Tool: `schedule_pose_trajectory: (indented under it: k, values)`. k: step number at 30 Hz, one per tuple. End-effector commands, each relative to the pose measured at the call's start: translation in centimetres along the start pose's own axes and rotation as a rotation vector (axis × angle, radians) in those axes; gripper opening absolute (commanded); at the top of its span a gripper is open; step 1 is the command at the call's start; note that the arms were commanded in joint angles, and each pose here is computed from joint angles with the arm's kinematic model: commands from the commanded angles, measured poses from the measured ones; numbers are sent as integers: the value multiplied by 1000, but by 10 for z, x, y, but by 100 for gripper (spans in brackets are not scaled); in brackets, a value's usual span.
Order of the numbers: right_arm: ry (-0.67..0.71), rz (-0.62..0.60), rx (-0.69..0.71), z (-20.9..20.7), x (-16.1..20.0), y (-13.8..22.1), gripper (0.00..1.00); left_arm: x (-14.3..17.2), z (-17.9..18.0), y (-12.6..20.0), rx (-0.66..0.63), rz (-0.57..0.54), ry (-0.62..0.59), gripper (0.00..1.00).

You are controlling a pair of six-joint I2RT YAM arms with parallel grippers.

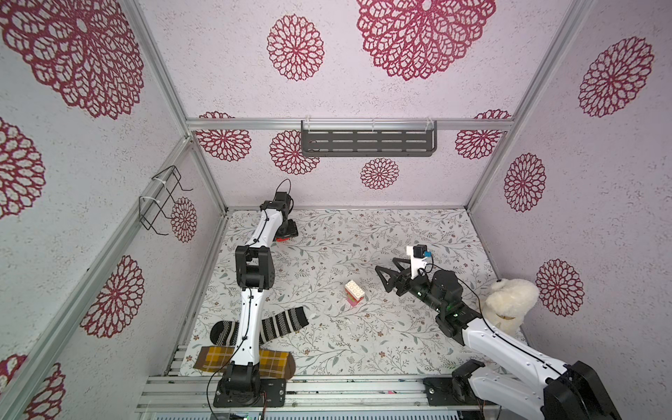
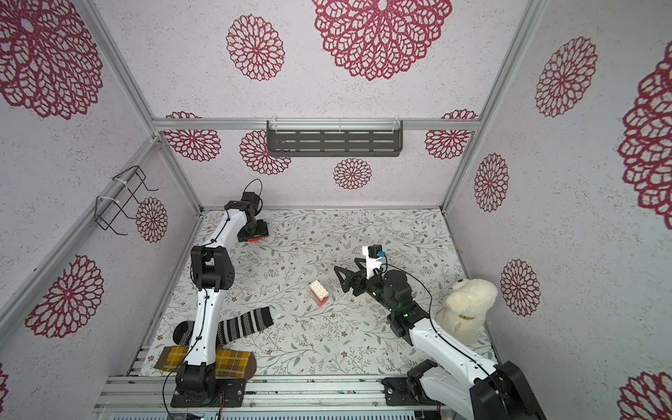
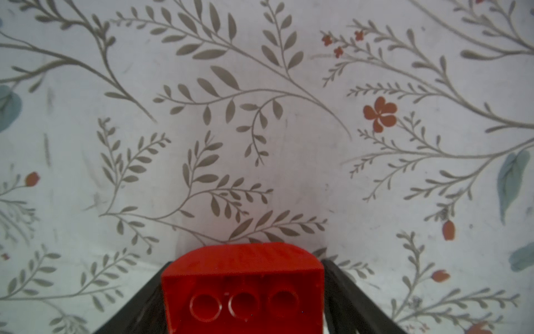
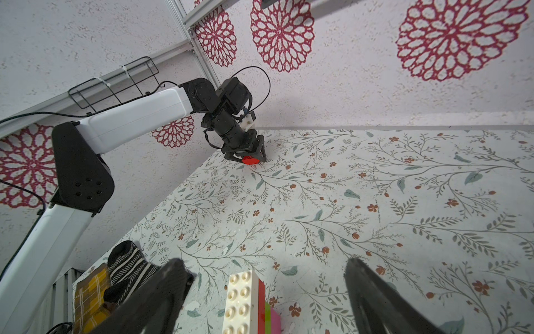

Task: Assemble an ice cream with lego
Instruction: Pick up the lego brick from the center of the board.

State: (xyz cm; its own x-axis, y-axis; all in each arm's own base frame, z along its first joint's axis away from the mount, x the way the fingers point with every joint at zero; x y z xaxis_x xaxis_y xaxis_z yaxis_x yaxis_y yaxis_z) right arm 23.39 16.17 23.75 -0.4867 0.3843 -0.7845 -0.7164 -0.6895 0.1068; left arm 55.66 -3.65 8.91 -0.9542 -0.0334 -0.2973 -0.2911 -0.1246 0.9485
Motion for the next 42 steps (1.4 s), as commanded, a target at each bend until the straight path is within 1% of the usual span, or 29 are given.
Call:
schedule_pose_trajectory:
  k: [1, 6, 8, 11, 13, 15, 16, 17, 19, 21, 22, 23, 26, 28, 31, 34, 36, 39, 42]
  values:
    - [38, -56, -31, 8, -9, 3, 90, 4, -4, 3, 16, 18, 12, 68]
    - [37, -54, -34, 8, -8, 3, 89, -1, -6, 25, 57, -34, 41, 53]
    - [36, -52, -33, 8, -8, 2, 89, -4, -7, 32, 81, -49, 54, 49]
    - [33, -38, -28, 5, -6, 0, 89, -7, -13, 50, 175, -89, 101, 40]
    - [26, -24, -31, 5, -4, -2, 89, -9, -20, 72, 302, -137, 163, 36]
    - [24, -9, -57, 6, -2, -4, 88, -9, -34, 97, 504, -199, 258, 29]
    - [29, -2, -80, 8, -1, -5, 87, -9, -43, 116, 627, -256, 312, 27]
    - [35, 4, -99, 9, 0, -5, 87, -7, -51, 129, 732, -299, 357, 26]
    - [44, 11, -144, 12, 1, -6, 85, -1, -71, 171, 920, -390, 412, 21]
    - [75, 6, -203, 18, 2, -4, 82, 10, -95, 203, 1030, -416, 398, 18]
    - [95, -1, -235, 21, 2, -2, 80, 19, -109, 227, 1090, -438, 368, 17]
    - [113, -5, -257, 23, 1, -1, 78, 28, -122, 239, 1135, -435, 338, 17]
    - [188, -35, -317, 32, -2, 4, 74, 63, -161, 262, 1242, -391, 263, 14]
    - [236, -60, -343, 37, -5, 9, 73, 86, -177, 273, 1314, -377, 235, 11]
    - [308, -114, -356, 41, -10, 18, 72, 118, -184, 288, 1394, -367, 203, 5]
    - [358, -160, -360, 46, -17, 29, 71, 147, -183, 299, 1411, -321, 123, 3]
    - [380, -172, -356, 49, -22, 34, 71, 167, -174, 304, 1405, -308, 86, 0]
    - [402, -136, -398, 55, -23, 36, 71, 190, -162, 306, 1400, -270, 40, 0]
    - [403, -47, -492, 62, -18, 31, 68, 207, -162, 310, 1425, -218, -13, 1]
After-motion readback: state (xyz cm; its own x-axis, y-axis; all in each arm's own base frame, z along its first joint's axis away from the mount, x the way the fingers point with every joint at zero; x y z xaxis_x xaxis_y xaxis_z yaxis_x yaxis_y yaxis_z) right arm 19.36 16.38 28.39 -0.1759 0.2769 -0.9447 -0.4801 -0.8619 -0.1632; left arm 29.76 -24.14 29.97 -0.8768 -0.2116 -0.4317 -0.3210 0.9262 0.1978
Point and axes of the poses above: each gripper's point midway between its finger pads, its own y axis back along the fingers, its own z axis along the line the jaws close on, x = y × z, the point moved 8 cm from there along y, back along the fingers, and after that the axes turned 15 degrees about -y, right-handed, at the moved point
